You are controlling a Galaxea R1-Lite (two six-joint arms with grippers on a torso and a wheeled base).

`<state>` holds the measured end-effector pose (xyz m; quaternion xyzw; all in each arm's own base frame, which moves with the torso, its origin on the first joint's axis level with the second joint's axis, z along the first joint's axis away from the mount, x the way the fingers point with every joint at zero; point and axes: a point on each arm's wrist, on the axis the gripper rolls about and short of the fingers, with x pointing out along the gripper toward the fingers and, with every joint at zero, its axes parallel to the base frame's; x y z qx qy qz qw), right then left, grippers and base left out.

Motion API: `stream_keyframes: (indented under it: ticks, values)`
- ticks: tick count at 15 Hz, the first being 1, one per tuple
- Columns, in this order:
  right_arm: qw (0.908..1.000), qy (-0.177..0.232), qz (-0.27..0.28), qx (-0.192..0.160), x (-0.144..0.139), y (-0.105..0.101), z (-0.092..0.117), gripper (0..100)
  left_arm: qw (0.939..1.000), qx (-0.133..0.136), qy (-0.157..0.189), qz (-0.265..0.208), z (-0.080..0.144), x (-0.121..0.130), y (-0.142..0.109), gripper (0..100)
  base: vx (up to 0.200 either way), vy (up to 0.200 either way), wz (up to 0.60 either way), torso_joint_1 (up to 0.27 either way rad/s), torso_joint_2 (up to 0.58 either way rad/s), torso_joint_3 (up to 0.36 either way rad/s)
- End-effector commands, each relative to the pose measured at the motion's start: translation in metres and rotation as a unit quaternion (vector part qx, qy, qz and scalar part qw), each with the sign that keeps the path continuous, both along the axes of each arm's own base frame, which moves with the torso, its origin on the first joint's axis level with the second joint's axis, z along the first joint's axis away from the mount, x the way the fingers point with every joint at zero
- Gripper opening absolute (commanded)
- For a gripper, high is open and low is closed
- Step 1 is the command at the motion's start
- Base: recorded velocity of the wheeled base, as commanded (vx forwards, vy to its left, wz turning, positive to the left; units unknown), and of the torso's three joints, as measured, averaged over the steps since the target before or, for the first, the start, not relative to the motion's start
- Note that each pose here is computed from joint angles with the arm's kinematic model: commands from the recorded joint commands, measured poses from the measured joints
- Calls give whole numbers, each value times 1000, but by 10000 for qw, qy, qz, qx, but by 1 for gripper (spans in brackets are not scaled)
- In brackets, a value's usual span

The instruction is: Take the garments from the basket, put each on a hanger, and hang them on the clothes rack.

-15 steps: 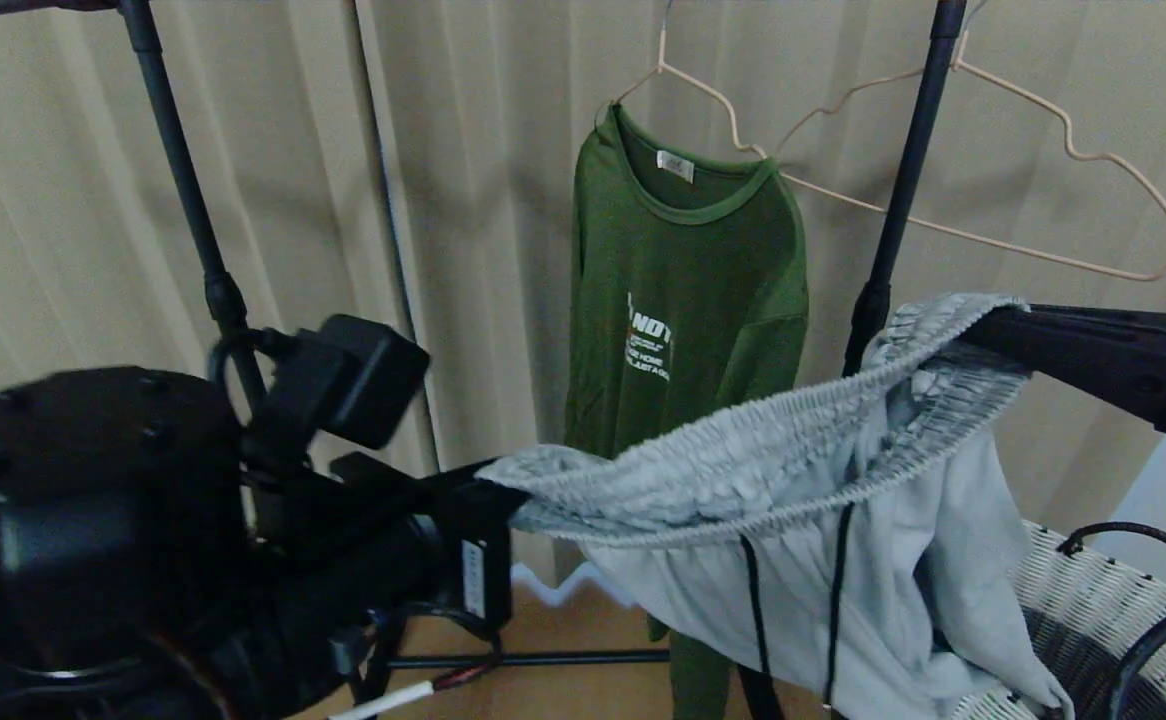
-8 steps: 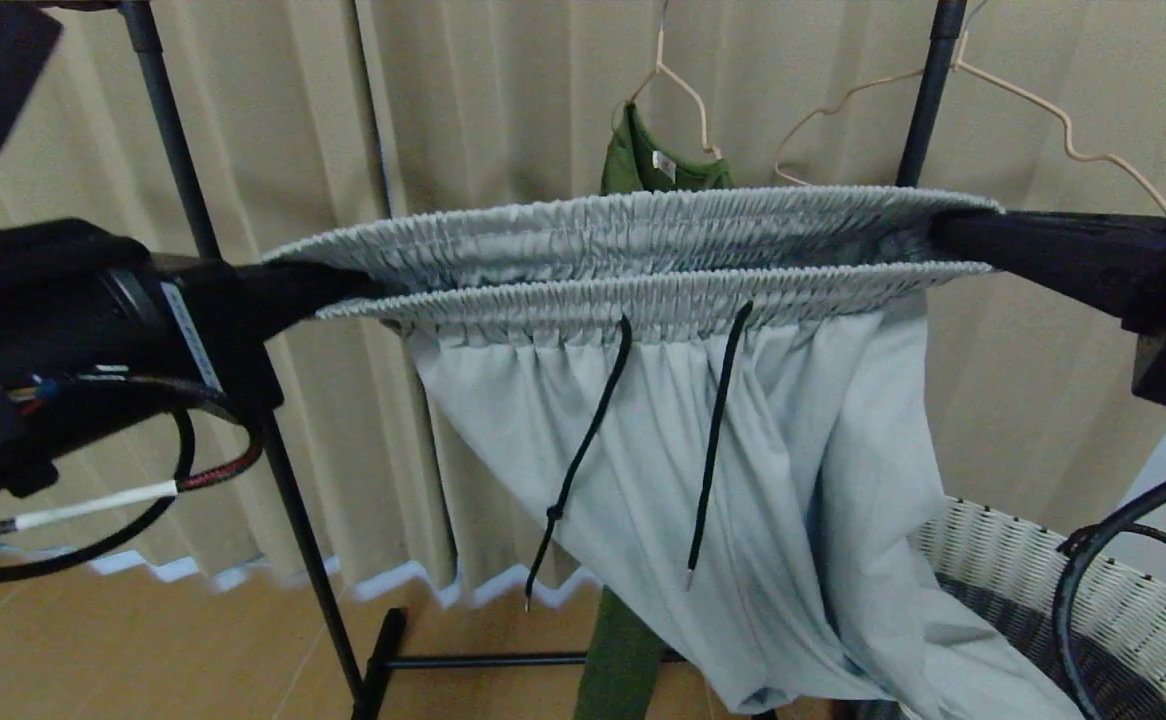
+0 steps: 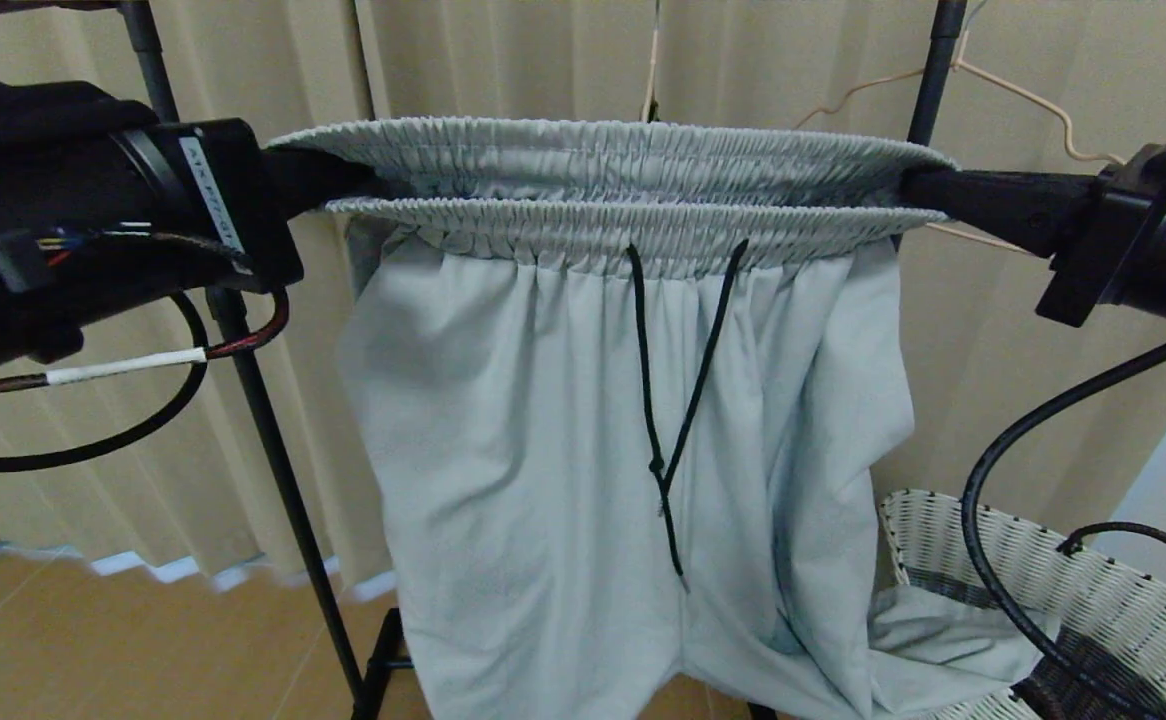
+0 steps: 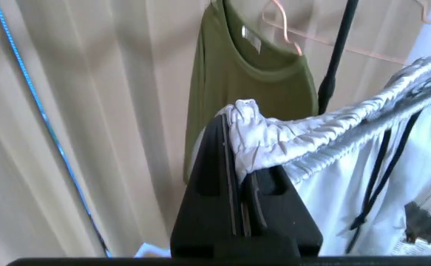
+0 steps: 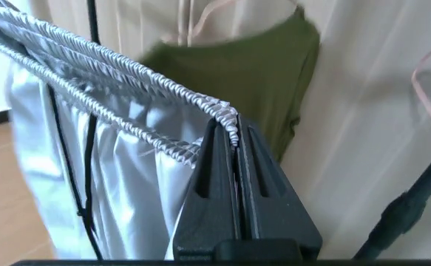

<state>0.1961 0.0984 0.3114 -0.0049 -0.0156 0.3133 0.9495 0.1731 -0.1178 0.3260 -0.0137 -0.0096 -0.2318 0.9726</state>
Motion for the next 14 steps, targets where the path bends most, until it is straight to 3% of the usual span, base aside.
stream_keyframes:
  ticks: [1,3,5,6,8,14]
  values:
    - [9997,201,-21,-104,2,1,-13,0,9980,368,506,-17,-35,4,-4,0,0,0,0,0,0,0]
    - [9997,210,-36,-116,2,0,-14,0,9973,428,603,-16,-41,7,-6,0,0,0,0,0,0,0]
    - [9996,186,-197,-110,7,-5,-13,0,9982,369,480,-17,-31,12,-10,0,0,0,0,0,0,0]
    - [9995,134,-282,-92,9,-9,-9,0,9990,363,262,-26,-18,17,-13,0,0,0,0,0,0,0]
    - [9992,86,-374,-70,16,-10,-6,0,9979,634,-89,-29,4,24,-19,0,0,0,0,0,0,0]
    - [9992,93,-374,-73,14,-11,-7,0,9965,786,62,-287,-2,23,-34,0,0,0,0,0,0,0]
